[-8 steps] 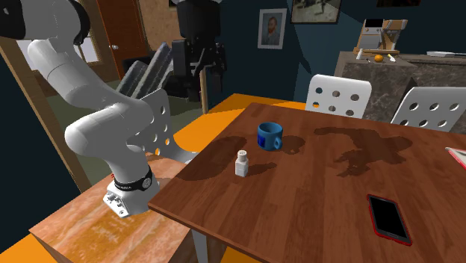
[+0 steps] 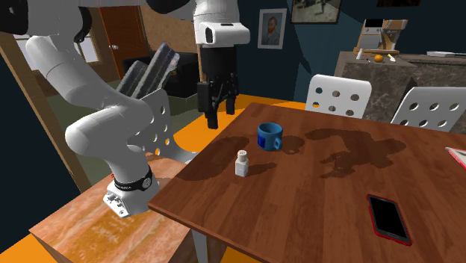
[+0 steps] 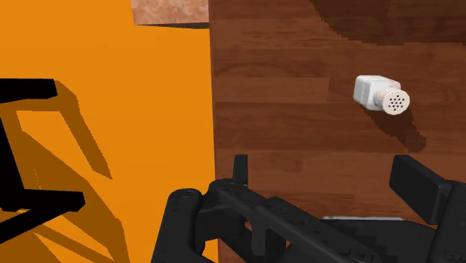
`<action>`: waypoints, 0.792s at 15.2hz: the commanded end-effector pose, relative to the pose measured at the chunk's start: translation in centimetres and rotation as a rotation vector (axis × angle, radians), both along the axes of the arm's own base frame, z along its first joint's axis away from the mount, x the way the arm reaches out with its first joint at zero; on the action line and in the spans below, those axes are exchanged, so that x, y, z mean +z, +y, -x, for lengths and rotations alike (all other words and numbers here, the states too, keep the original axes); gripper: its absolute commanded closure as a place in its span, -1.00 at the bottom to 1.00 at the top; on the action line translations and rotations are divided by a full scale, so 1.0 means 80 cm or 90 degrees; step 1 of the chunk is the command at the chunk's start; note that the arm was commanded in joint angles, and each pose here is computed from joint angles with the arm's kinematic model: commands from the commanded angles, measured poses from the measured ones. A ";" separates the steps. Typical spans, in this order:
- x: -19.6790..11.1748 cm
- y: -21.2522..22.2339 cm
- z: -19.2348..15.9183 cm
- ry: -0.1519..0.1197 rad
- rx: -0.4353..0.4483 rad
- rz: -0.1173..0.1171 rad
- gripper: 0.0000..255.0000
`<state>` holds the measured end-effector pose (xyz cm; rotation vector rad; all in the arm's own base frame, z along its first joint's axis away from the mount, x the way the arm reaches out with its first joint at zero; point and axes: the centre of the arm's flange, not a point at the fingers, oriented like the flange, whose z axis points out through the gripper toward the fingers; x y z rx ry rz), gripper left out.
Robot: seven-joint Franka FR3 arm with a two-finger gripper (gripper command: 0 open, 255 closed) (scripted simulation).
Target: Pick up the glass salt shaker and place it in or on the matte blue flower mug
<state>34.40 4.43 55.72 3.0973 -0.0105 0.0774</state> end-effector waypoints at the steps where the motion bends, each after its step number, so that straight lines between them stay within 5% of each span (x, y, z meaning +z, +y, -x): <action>1: -0.025 0.014 -0.008 0.010 -0.002 -0.012 -1.00; 12: -0.175 0.096 -0.046 0.067 -0.010 -0.076 -1.00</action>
